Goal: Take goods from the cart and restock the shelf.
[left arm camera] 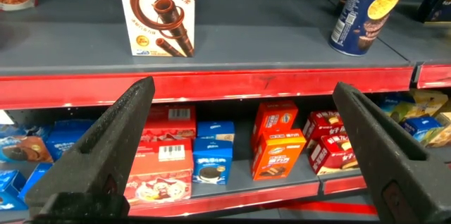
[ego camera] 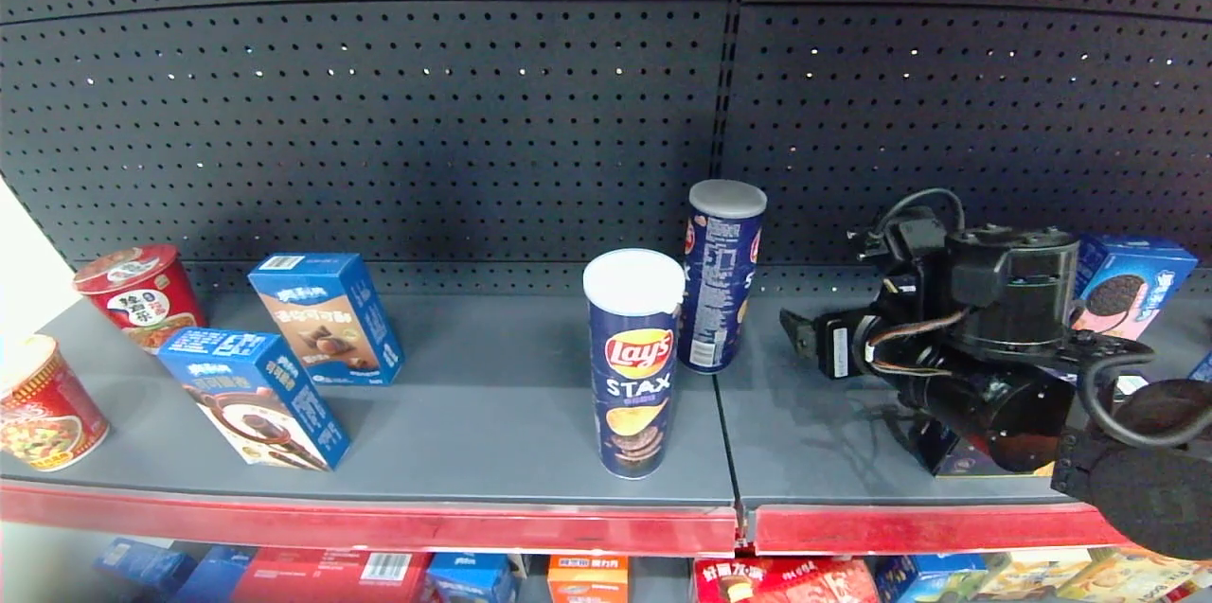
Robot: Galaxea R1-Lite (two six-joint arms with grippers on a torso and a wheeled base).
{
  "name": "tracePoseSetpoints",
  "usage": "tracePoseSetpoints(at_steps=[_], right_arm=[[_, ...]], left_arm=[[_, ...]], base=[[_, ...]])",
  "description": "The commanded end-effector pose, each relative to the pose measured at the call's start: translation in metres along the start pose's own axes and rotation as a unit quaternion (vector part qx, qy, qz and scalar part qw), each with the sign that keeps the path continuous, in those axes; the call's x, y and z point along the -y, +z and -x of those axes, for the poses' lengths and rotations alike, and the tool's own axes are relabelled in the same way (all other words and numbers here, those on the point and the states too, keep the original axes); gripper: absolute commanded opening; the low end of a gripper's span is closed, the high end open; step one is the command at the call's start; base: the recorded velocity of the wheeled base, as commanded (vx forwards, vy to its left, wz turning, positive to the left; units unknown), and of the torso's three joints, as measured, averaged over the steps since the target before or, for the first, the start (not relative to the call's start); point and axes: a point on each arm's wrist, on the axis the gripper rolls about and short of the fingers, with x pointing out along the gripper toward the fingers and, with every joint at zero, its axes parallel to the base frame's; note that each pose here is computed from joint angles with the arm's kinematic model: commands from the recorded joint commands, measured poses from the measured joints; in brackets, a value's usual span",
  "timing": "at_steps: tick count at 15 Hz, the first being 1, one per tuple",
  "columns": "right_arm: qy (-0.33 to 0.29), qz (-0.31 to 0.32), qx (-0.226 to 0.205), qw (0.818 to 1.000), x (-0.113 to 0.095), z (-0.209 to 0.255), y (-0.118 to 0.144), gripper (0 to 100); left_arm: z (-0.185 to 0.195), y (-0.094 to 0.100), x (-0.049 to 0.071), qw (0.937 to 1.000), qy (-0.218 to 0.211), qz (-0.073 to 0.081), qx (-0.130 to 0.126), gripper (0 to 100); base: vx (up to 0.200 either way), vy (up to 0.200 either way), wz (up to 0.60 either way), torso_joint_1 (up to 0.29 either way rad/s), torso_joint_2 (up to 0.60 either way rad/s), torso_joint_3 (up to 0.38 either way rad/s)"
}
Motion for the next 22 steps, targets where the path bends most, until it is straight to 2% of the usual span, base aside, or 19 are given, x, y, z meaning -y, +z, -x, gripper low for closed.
tracePoseSetpoints(at_steps=[1,2,5,16,22], right_arm=[[0.000,0.003,-0.007,1.000,-0.005,-0.010,-0.004,100],[0.003,0.002,-0.006,1.000,-0.013,-0.024,-0.004,100],[0.009,0.004,-0.007,1.000,-0.020,-0.030,-0.006,100],[0.046,0.006,0.004,0.999,-0.041,-0.021,-0.006,100],[0.001,0.007,0.000,1.000,-0.019,-0.032,-0.006,100]], left_arm=[[0.000,0.000,0.000,1.0000,0.000,0.000,0.000,100],[0.000,0.000,0.000,1.0000,0.002,0.007,0.001,100],[0.000,0.000,0.000,1.0000,0.003,0.009,0.000,100],[0.000,0.000,0.000,1.0000,0.003,0.007,0.000,100],[0.000,0.000,0.000,1.0000,0.003,0.007,0.000,100]], base=[[0.000,0.000,0.00,0.000,0.00,0.000],[0.000,0.000,0.00,0.000,0.00,0.000],[0.000,0.000,0.00,0.000,0.00,0.000],[0.000,0.000,0.00,0.000,0.00,0.000],[0.000,0.000,0.00,0.000,0.00,0.000]])
